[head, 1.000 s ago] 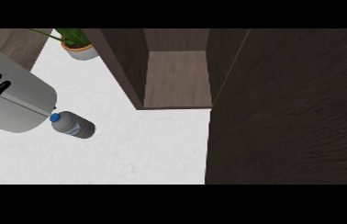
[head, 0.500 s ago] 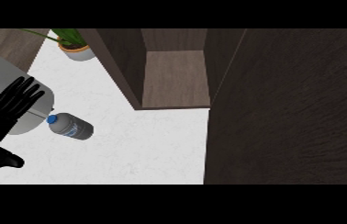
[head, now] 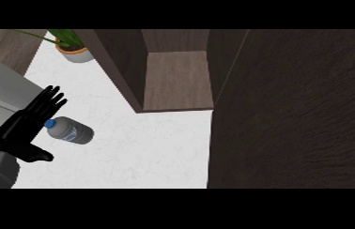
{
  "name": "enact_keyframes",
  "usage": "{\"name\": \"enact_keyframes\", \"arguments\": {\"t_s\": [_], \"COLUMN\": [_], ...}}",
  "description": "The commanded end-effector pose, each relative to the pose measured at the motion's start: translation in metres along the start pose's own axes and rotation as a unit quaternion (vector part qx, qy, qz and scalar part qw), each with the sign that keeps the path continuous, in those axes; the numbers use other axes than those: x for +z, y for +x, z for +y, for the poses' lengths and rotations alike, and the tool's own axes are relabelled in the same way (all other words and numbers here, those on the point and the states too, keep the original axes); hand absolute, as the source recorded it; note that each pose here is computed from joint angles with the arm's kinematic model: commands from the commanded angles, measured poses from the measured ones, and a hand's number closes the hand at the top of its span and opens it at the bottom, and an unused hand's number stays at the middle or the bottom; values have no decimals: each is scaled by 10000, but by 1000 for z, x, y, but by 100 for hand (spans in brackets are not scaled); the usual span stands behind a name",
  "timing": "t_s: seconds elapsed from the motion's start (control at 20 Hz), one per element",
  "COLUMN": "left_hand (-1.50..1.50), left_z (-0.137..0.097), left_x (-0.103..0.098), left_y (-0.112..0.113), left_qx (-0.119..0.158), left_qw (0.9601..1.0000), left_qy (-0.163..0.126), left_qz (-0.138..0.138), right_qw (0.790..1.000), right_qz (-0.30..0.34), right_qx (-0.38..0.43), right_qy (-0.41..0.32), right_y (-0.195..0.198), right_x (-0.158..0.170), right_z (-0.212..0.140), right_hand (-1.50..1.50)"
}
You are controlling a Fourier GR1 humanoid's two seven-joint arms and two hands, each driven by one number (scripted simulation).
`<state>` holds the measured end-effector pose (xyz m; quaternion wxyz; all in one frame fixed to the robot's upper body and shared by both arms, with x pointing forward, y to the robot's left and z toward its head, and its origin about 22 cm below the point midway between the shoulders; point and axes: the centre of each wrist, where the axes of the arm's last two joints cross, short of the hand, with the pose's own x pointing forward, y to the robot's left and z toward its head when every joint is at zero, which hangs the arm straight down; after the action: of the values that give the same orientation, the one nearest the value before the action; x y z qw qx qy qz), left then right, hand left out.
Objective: Pick up the bottled water, place it into the cabinet and close the cabinet
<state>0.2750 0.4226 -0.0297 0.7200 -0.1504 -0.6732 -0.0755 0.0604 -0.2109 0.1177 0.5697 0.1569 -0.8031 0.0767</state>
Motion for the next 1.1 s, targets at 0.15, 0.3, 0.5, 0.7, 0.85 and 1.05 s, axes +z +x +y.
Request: {"name": "enact_keyframes", "arguments": {"t_s": [0.15, 0.3, 0.5, 0.7, 0.85, 1.05], "left_hand": [-150, -150, -150, 150, 150, 150], "left_z": [2, -5, -35, -35, -40, -44], "left_x": [4, 13, -6, 5, 0, -4], "left_y": [-35, -51, -76, -89, -91, -89], "left_qx": [173, 233, 274, 598, 445, -331], "left_qw": [9997, 9992, 9987, 9975, 9981, 9978], "left_qy": [-127, -300, -425, -381, -382, -507], "left_qz": [113, 92, 109, 43, -193, -272], "right_qw": [9996, 9992, 9992, 9994, 9994, 9994], "right_qz": [-182, -268, -231, -191, -179, -178], "right_qx": [219, 270, 315, 247, 232, 261], "right_qy": [-30, 127, 68, 125, 164, 164], "right_y": [35, 39, 30, 28, 25, 31], "right_x": [5, 8, 9, 14, 15, 18], "right_z": [7, 5, -2, 3, 4, 5], "right_hand": [-150, -150, -150, -150, -150, -150]}}
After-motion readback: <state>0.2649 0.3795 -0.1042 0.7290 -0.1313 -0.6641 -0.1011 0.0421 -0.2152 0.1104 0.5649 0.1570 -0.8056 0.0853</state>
